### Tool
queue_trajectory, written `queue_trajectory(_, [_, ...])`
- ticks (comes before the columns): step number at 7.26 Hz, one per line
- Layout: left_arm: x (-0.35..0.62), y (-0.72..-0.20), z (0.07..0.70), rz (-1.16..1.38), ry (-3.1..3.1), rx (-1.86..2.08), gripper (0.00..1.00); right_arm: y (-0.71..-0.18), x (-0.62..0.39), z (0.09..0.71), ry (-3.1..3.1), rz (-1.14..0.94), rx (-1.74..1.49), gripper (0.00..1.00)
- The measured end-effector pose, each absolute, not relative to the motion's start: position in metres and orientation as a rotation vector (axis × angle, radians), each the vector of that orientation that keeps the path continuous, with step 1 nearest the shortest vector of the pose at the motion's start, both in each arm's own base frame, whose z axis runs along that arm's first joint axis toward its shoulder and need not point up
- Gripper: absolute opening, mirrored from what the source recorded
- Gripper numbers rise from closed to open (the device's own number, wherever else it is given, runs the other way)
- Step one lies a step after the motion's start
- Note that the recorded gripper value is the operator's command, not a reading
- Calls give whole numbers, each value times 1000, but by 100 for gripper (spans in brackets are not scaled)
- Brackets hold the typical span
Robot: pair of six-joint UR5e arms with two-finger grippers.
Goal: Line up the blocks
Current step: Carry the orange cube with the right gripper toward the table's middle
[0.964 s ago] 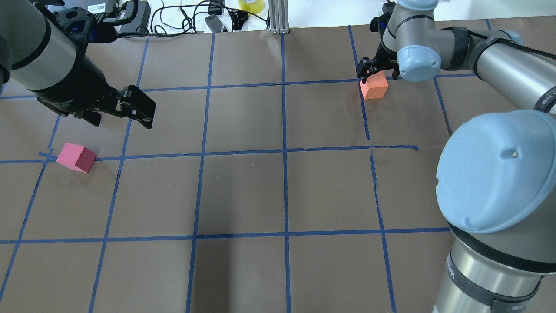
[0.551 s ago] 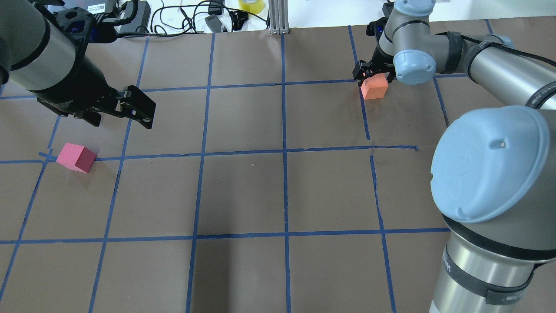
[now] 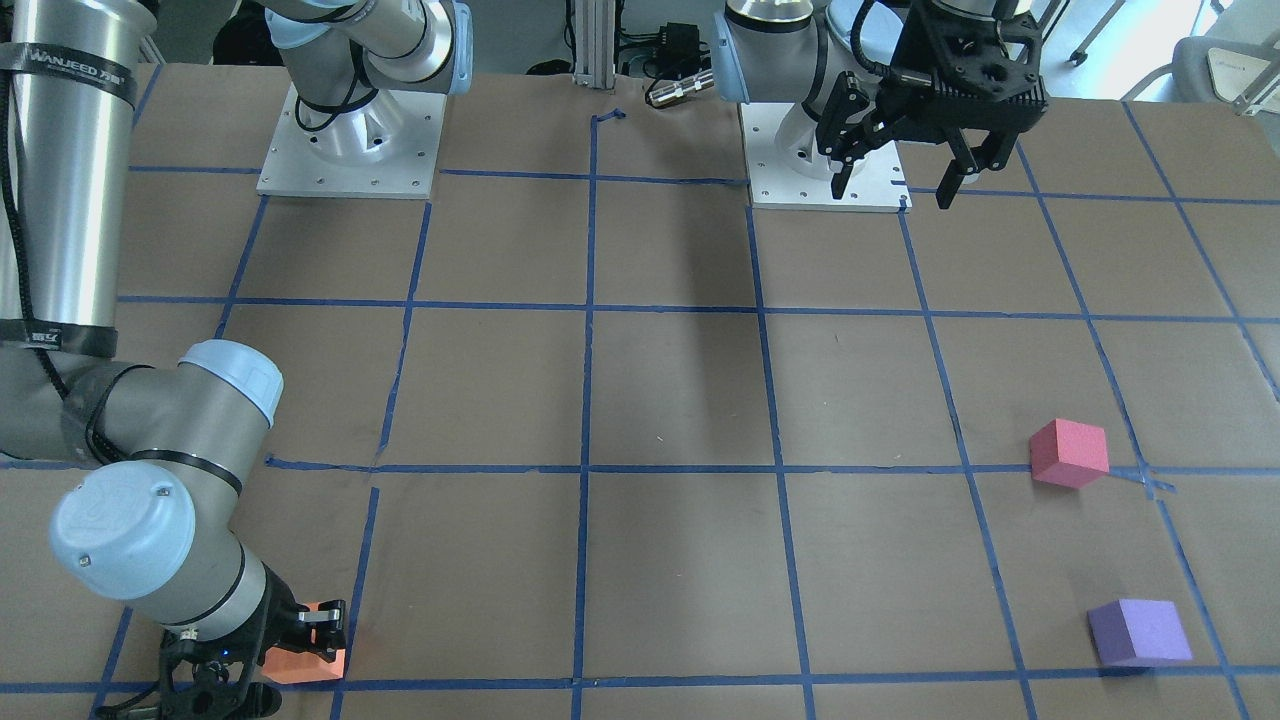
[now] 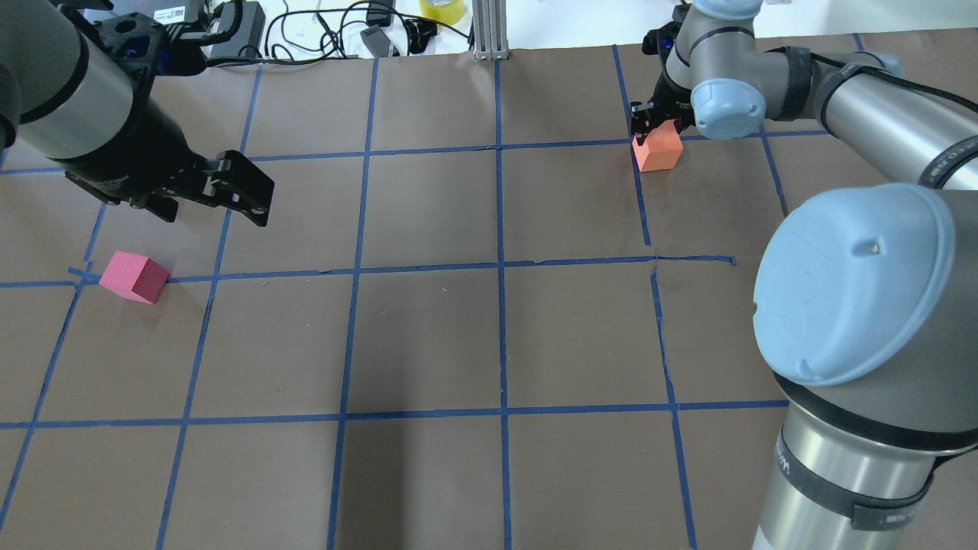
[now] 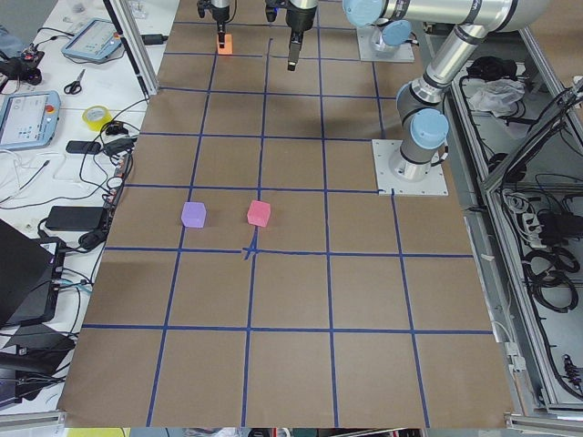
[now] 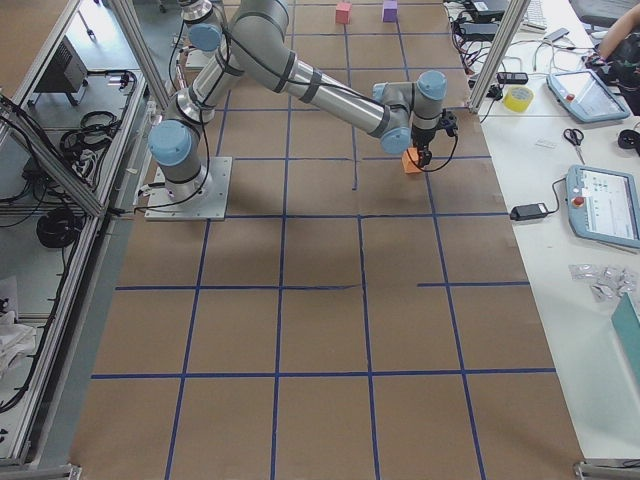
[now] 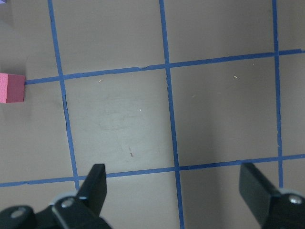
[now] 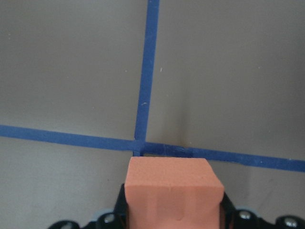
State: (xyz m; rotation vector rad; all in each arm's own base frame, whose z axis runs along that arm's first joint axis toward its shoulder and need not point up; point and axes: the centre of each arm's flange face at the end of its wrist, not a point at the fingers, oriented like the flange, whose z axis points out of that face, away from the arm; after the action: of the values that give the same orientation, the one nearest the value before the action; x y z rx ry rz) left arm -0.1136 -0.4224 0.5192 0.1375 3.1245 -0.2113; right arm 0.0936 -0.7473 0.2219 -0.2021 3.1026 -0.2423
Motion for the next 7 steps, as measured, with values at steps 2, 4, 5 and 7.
queue_trajectory(2, [-114,-423,519,-211,3125,138,100,-753,112,239,3085,-258,-215,0])
queue_trajectory(4, [-114,-423,519,-210,3124,138,100,-753,185,265,3058,-256,-152,0])
queue_trajectory(5, [-113,-423,519,-210,3124,138,100,-752,230,271,3046,-246,-114,0])
queue_trajectory(7, [-114,-423,519,-210,3125,137,100,-749,301,263,3029,-229,-73,0])
